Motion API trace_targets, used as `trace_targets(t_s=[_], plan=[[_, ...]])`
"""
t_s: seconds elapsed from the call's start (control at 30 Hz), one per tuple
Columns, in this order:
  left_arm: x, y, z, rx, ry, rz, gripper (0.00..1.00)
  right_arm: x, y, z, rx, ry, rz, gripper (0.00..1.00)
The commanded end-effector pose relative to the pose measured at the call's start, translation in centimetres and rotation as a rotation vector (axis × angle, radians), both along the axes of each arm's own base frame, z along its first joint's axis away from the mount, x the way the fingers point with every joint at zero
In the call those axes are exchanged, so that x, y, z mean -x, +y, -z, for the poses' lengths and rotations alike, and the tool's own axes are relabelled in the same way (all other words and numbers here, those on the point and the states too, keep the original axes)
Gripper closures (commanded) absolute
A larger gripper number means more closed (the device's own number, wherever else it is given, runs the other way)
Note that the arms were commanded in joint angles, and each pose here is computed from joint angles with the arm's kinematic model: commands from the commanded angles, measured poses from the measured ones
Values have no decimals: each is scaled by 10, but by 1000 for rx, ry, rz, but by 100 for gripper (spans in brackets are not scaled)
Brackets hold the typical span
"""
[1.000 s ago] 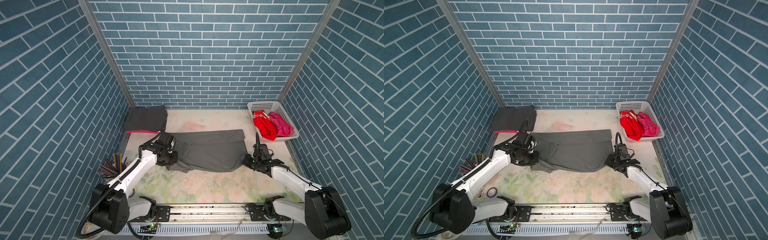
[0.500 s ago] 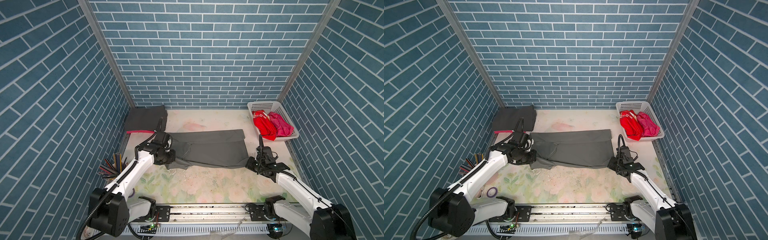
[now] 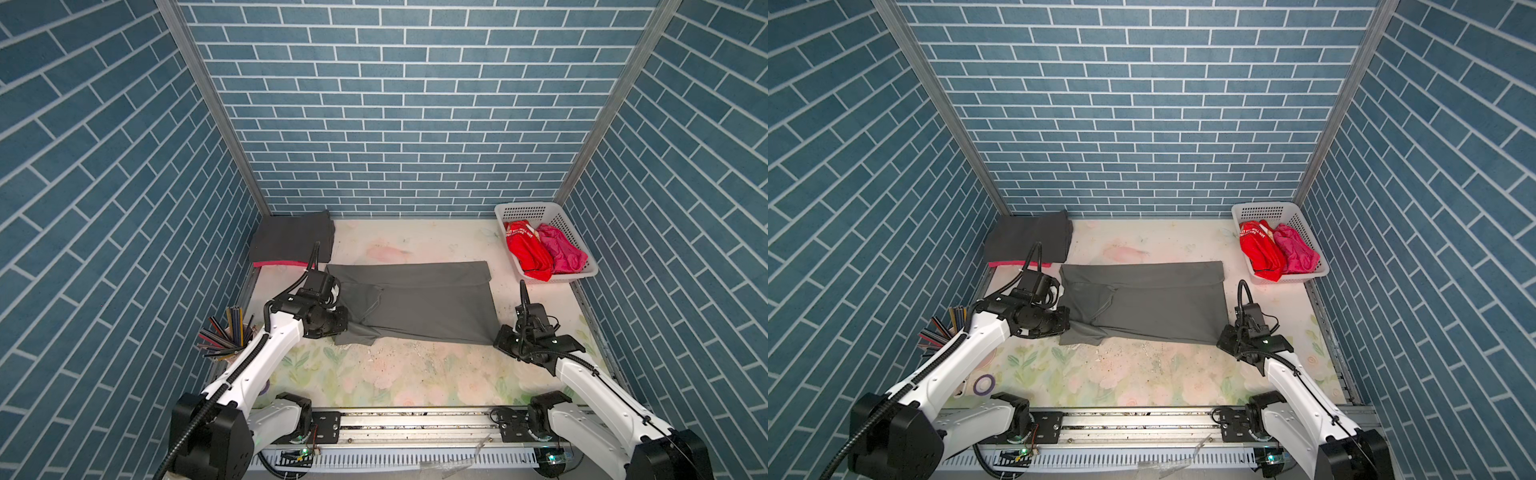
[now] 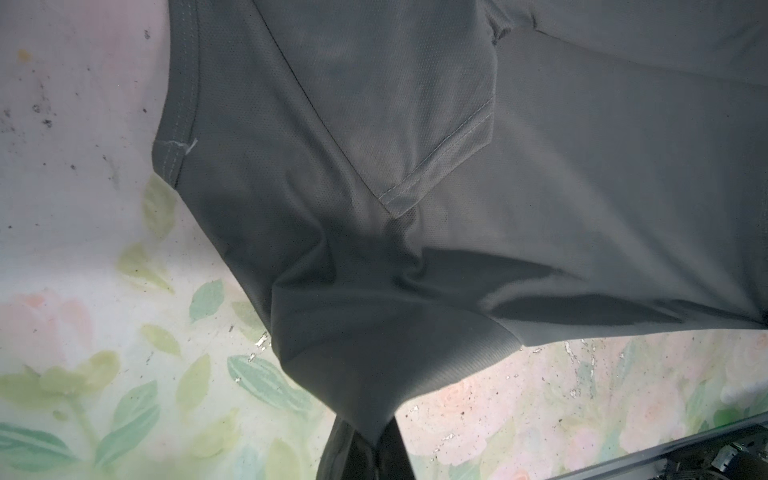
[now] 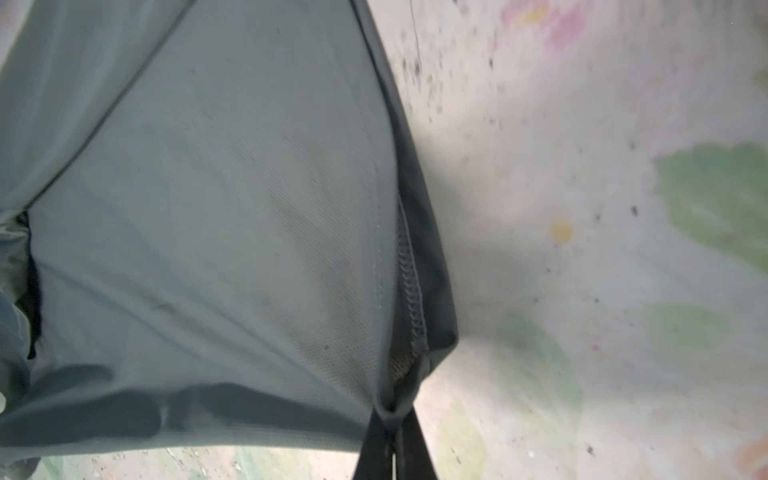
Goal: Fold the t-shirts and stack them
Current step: 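Lift the near edge and fold it toward the far edge with both grippers, then lower the folded edge onto the far edge with both grippers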
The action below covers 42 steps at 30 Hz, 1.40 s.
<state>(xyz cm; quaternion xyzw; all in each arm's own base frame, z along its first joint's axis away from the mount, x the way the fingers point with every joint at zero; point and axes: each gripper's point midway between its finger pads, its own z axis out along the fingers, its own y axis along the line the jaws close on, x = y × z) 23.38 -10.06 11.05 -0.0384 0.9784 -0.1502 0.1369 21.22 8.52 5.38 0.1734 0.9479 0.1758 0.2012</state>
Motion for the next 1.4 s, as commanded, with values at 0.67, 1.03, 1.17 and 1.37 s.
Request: trace_targets(t_s=[0.67, 1.03, 1.17, 1.37], plan=[[-78, 8, 8, -127, -40, 12, 100, -86, -2, -7, 203, -17, -78, 100], [-95, 11, 14, -164, -39, -8, 100, -112, 3, -7, 249, -11, -145, 97], [-93, 7, 14, -148, -34, -5, 100, -104, 5, -14, 232, -15, -154, 97], [-82, 14, 13, -169, -29, -11, 100, -78, -8, -21, 261, -19, -137, 97]])
